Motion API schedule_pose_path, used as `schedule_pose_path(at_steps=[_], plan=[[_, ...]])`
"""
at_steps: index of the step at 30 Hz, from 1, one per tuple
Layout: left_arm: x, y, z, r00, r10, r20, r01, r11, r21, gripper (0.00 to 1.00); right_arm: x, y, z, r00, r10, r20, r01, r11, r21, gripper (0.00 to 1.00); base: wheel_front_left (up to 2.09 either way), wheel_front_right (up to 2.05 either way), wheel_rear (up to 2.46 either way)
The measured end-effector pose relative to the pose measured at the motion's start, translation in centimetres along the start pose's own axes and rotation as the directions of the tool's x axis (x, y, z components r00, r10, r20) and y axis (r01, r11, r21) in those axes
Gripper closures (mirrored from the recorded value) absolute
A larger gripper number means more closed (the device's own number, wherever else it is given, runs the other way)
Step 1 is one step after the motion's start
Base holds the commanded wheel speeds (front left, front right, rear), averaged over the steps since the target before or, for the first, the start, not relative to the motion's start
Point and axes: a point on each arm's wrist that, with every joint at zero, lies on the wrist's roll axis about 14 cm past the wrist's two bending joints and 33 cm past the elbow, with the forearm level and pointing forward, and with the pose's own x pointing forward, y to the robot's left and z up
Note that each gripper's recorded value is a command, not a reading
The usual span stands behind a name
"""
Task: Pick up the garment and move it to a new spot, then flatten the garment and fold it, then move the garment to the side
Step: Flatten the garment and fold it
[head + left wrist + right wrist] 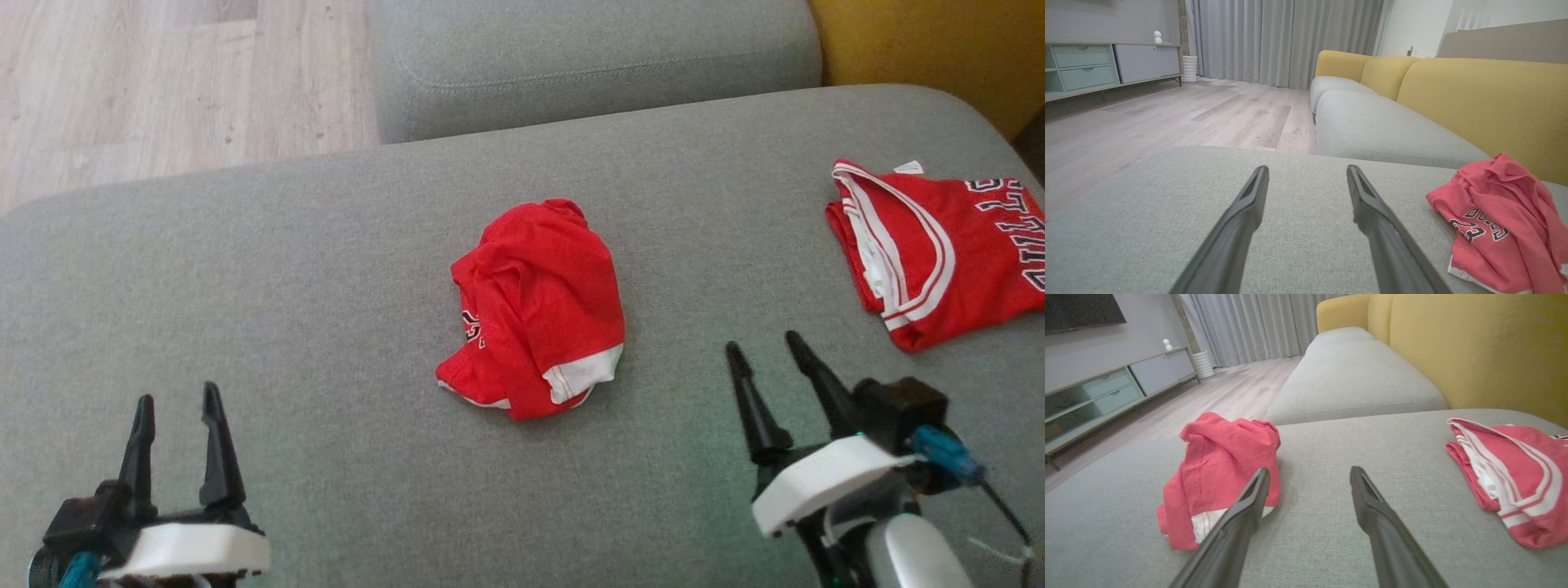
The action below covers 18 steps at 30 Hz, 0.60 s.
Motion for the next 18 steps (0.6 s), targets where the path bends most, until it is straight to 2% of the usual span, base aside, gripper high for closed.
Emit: schedule_pose_path(at_steps=[3,6,12,18], plan=[[0.0,0.0,-0.1,1.0,0.0,-0.003,0.0,1.0,-0.002,0.0,0.5,1.4,-0.5,0.999,0.043,-0.025,-0.043,0.999,-0.012,0.0,0.0,0.0,0.0],[0.0,0.0,-0.4,1.0,0.0,-0.017,0.0,1.0,-0.004,0.0,1.7,4.4,-0.6,0.989,0.138,-0.045,-0.139,0.99,-0.026,0.0,0.0,0.0,0.0],[1.3,-0.2,-0.3,1.0,-0.004,-0.016,0.004,1.0,-0.006,0.0,5.4,9.6,-1.7,0.942,0.309,-0.131,-0.315,0.948,-0.03,0.0,0.0,0.0,0.0],[2.2,-0.2,0.2,1.0,-0.009,0.0,0.009,1.0,-0.015,0.0,9.4,11.9,-2.1,0.905,0.384,-0.183,-0.399,0.916,-0.052,0.0,0.0,0.0,0.0]])
